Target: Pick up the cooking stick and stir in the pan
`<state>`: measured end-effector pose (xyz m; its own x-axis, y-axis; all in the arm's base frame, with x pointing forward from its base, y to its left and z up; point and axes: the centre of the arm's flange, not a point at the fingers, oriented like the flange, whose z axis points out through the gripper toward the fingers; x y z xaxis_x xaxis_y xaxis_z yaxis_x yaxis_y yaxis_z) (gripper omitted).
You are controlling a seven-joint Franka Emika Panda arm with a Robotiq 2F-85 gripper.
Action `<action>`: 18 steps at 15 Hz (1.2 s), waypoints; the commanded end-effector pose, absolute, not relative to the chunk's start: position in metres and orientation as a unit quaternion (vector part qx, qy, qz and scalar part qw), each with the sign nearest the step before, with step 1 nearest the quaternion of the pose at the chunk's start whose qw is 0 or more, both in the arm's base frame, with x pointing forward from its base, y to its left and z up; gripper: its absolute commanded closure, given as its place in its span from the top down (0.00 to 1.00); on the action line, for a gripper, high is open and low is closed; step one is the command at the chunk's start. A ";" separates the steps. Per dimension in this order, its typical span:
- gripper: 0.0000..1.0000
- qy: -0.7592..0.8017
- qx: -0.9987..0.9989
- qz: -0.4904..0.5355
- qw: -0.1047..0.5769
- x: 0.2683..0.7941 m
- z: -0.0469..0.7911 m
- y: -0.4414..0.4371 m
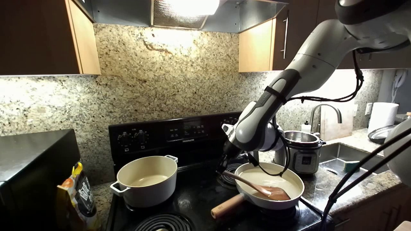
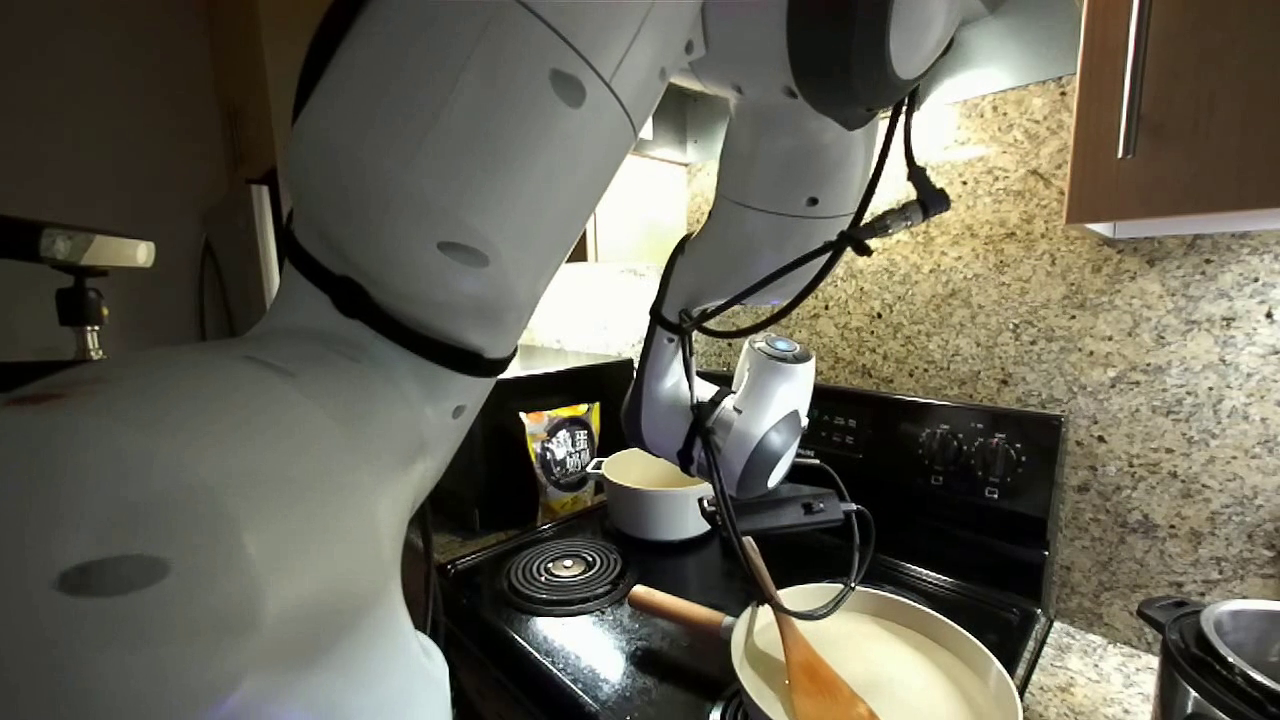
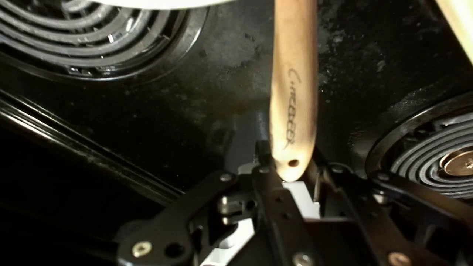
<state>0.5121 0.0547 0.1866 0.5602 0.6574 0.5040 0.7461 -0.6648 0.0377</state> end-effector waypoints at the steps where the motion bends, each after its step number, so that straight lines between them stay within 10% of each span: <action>1: 0.11 -0.382 -0.881 -0.260 0.106 0.512 0.197 0.019; 18: 0.10 -0.499 -0.821 -0.250 0.122 0.600 0.267 0.048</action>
<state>0.5893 0.0297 0.2645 0.4344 0.7214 0.5394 0.8397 -0.5410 0.0473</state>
